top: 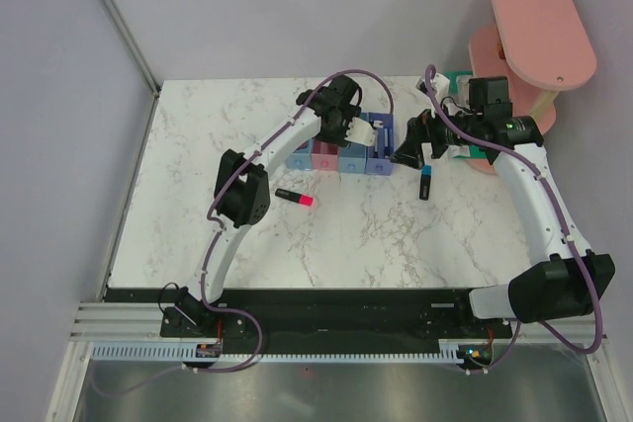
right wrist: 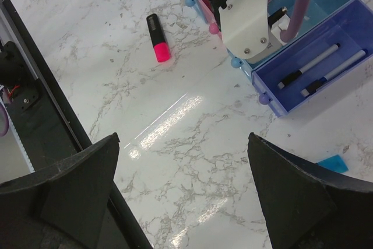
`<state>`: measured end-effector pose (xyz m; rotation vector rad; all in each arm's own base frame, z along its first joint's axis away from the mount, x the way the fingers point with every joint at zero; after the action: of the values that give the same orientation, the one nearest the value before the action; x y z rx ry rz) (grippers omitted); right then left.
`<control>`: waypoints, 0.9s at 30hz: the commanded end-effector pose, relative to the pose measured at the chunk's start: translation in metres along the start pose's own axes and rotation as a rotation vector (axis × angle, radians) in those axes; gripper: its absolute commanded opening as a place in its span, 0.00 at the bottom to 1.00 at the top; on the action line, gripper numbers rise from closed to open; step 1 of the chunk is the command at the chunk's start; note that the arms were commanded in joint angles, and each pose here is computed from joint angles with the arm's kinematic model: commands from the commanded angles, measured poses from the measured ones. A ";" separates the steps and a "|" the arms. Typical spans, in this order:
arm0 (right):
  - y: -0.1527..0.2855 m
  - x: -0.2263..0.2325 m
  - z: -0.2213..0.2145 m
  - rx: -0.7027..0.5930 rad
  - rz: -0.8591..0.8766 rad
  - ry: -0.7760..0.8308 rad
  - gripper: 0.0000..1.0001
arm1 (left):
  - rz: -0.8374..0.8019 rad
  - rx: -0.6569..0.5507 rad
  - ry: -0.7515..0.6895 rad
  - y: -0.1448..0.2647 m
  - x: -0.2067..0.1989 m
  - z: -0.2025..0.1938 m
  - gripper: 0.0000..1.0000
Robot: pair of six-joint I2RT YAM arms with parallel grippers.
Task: Sort the stationery into containers
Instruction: Place the stationery in the storage box.
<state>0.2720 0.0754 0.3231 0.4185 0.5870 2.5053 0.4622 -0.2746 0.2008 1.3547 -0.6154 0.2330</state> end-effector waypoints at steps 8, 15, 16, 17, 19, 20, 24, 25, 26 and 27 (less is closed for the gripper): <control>0.005 0.002 0.004 -0.045 0.013 0.036 0.98 | 0.070 -0.011 -0.048 -0.016 0.006 0.014 0.21; 0.005 0.002 0.003 -0.046 0.020 0.030 0.98 | 0.103 -0.011 -0.020 -0.016 0.009 0.015 0.63; 0.006 0.002 0.004 -0.046 0.018 0.031 0.98 | 0.107 -0.013 -0.015 -0.016 0.009 0.015 0.68; 0.005 0.002 0.003 -0.045 0.019 0.030 0.98 | 0.108 -0.014 -0.010 -0.015 0.009 0.015 0.70; 0.006 0.003 0.003 -0.045 0.019 0.028 0.98 | 0.118 -0.018 -0.001 -0.012 0.011 0.015 0.73; 0.006 0.003 0.004 -0.047 0.018 0.031 0.98 | 0.117 -0.018 0.003 -0.013 0.010 0.015 0.74; 0.007 0.004 0.005 -0.051 0.016 0.029 0.98 | 0.114 -0.023 0.015 -0.013 0.007 0.015 0.81; 0.008 0.004 0.005 -0.051 0.015 0.028 0.98 | 0.114 -0.023 0.018 -0.013 0.006 0.015 0.87; 0.009 0.004 0.006 -0.054 0.014 0.032 0.98 | 0.114 -0.022 0.022 -0.013 0.005 0.015 0.90; 0.009 0.005 0.005 -0.053 0.014 0.029 0.98 | 0.116 -0.023 0.023 -0.014 0.005 0.015 0.99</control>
<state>0.2715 0.0730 0.3200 0.4402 0.5791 2.5072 0.4710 -0.2892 0.1784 1.3375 -0.6552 0.2770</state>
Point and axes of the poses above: each gripper's point midway between its finger pads, its own y axis back along the fingers, its own x axis along the line the jaws close on, z = x × y, the point moved 10 cm from there along y, back along the fingers, and after that the axes turned 7 degrees about y, right-handed, at the moved point
